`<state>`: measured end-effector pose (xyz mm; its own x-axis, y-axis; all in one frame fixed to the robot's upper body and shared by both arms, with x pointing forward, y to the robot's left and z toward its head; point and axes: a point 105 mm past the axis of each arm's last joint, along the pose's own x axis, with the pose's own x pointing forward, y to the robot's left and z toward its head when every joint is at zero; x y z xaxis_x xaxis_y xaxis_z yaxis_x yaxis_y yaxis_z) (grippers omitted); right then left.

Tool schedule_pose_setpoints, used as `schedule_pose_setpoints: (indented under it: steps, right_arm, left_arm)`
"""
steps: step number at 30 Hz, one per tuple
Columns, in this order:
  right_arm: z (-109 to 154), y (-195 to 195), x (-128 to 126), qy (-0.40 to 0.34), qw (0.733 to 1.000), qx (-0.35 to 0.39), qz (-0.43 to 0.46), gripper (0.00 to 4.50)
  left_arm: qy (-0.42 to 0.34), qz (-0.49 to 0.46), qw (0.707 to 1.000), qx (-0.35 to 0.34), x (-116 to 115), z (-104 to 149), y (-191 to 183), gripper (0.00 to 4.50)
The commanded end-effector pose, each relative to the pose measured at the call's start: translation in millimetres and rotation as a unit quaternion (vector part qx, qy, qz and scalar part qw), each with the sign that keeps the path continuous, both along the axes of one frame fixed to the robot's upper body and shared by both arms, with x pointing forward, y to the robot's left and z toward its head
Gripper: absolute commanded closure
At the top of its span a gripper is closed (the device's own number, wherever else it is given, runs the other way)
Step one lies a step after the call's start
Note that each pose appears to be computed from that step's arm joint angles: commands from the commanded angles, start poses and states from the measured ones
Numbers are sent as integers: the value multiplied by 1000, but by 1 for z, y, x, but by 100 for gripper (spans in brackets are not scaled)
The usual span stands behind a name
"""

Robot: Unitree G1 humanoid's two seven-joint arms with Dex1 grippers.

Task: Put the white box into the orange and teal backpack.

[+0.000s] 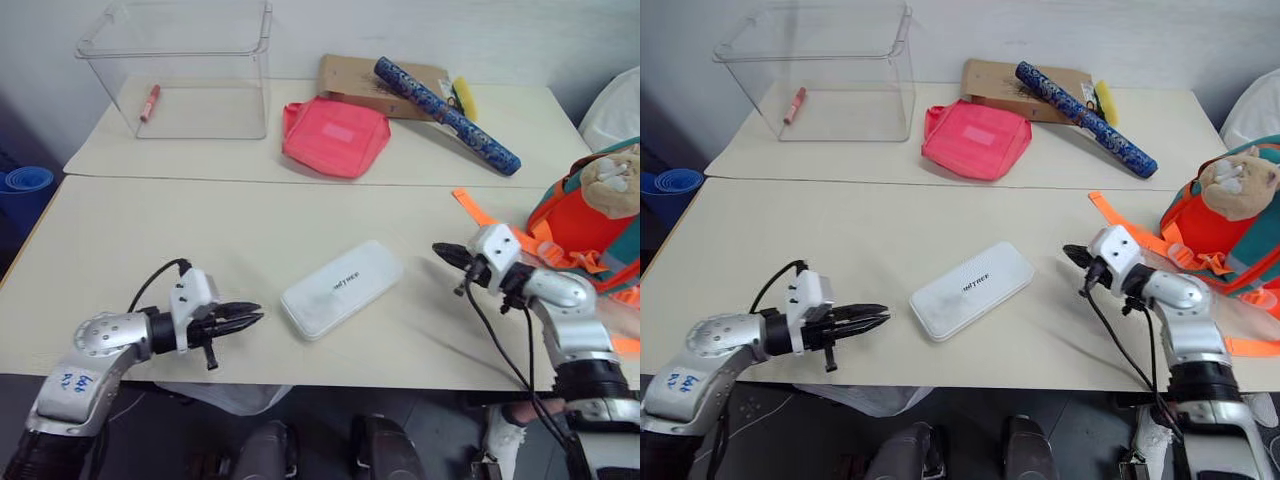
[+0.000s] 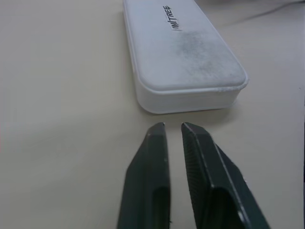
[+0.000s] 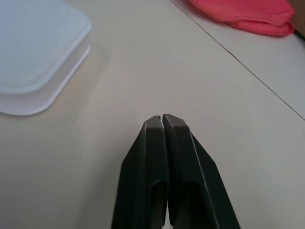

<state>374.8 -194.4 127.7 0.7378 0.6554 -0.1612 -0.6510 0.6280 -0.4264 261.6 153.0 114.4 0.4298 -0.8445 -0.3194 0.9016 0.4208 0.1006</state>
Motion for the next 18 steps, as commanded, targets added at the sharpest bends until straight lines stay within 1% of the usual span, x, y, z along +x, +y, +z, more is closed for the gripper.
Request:
schedule_pose_setpoints:
  steps: [1, 4, 8, 14, 18]
  right_arm:
    - [-2, 18, 4, 4, 999, -7, 36, 450]
    - [-7, 29, 3, 21, 998, -2, 65, 450]
    - [-8, 32, -9, 41, 994, 11, 98, 450]
    - [-12, 23, -49, 85, 986, 23, 141, 450]
    - [-19, 18, -73, 119, 982, 17, 146, 450]
  left_arm:
    - [2, -33, 999, 16, -5, -1, -14, 446]
    - [-6, -34, 999, -8, 0, 4, -24, 446]
    - [-17, -32, 999, -12, 6, 4, -29, 446]
    - [-40, -18, 999, -8, 21, 1, -35, 446]
    - [-42, -24, 999, -8, 24, 0, -35, 446]
